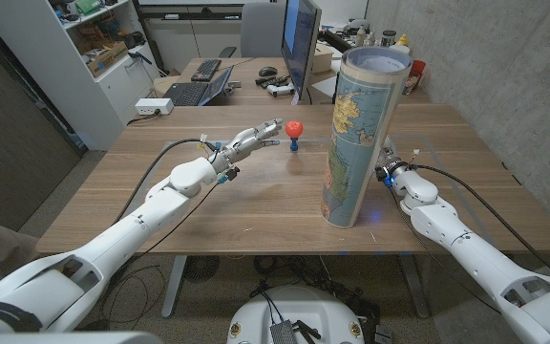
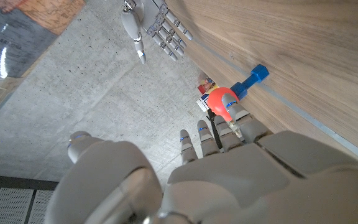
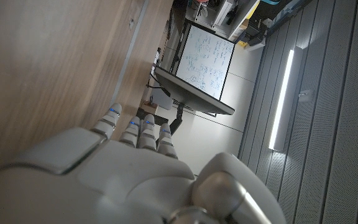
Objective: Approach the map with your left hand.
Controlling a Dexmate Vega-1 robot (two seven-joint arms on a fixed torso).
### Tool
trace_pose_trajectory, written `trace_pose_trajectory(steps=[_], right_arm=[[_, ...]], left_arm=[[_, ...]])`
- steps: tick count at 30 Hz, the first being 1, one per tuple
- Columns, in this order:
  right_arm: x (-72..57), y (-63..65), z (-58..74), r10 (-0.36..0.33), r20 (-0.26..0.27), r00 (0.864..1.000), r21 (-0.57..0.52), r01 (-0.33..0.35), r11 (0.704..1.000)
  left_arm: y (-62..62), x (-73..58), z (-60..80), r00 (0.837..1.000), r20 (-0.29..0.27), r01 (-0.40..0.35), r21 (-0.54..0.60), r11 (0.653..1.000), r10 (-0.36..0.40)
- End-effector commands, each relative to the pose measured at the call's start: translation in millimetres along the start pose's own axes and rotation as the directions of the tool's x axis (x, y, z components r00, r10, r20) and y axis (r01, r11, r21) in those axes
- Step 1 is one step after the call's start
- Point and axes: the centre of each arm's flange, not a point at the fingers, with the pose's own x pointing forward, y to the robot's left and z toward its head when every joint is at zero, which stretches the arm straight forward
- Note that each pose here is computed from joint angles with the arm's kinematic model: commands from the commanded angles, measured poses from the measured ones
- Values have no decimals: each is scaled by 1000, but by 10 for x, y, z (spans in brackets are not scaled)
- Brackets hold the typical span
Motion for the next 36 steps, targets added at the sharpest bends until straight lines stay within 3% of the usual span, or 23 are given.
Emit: trace_pose_trajectory(steps=[1,13,21,36], right_arm=[[56,-49,97,-7,52,999,-29,8,1000],[44,-83,114,-23,62,998,-15,24,1000],[30,-106,133,-22,67,998,-14,23,1000],[15,-114,131,-8,58,998,-33,10,999]], left_arm=[[-48,81,-14,999,-26,47,3,999,-47],[-100,125,2,997,-20,74,4,997,-74],[-175,181,124,994,42,104,16,994,-105],[-274,149,217,991,58,121,50,991,-123]])
